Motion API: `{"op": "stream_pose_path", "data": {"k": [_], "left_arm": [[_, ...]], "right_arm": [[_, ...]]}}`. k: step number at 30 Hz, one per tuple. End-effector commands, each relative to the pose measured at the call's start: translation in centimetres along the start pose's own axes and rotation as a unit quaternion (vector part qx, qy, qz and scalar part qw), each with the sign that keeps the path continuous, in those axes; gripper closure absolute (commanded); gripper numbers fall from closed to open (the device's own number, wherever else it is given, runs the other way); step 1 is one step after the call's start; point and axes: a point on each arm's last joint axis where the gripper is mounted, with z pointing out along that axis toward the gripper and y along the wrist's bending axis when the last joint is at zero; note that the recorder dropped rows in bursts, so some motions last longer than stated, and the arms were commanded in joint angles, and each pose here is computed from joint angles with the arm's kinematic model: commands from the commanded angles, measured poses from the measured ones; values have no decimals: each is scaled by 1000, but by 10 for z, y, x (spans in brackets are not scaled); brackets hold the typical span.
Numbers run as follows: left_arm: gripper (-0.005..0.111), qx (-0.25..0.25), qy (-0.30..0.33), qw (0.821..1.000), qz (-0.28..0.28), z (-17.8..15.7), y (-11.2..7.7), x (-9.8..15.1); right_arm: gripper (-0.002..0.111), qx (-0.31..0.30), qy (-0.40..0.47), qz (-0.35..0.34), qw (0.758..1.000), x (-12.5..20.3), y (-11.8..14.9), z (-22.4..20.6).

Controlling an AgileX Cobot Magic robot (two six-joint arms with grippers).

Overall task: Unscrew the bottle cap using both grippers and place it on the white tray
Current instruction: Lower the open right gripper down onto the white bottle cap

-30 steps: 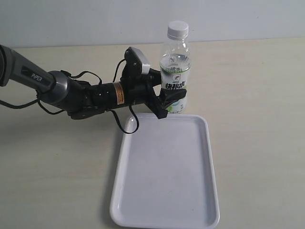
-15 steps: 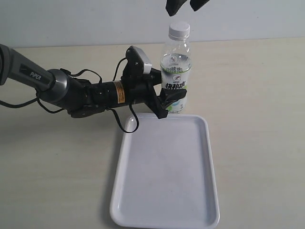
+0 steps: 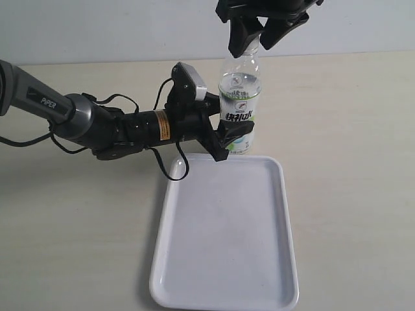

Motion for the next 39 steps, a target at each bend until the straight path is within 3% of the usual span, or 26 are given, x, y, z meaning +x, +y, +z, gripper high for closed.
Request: {"op": "stream_pose_path", "data": {"k": [1, 16, 22, 32, 36, 39], "left_arm": [[107, -10, 12, 1000, 6, -1, 3, 0], [107, -10, 12, 1000, 6, -1, 3, 0], [107, -11, 11, 1000, 6, -1, 3, 0], [107, -11, 11, 1000, 6, -1, 3, 0], [107, -11, 11, 1000, 4, -1, 3, 0], [107, -10, 12, 1000, 4, -1, 3, 0]], "right_arm": [[50, 15, -10, -23, 1000, 0, 0, -9], [50, 10, -10, -48, 999, 0, 1, -9], [53, -22, -18, -71, 997, -1, 6, -9], [91, -28, -21, -96, 995, -1, 8, -9], [108, -26, -23, -186, 982, -1, 8, -9], [108, -22, -24, -261, 965, -1, 7, -9]]}}
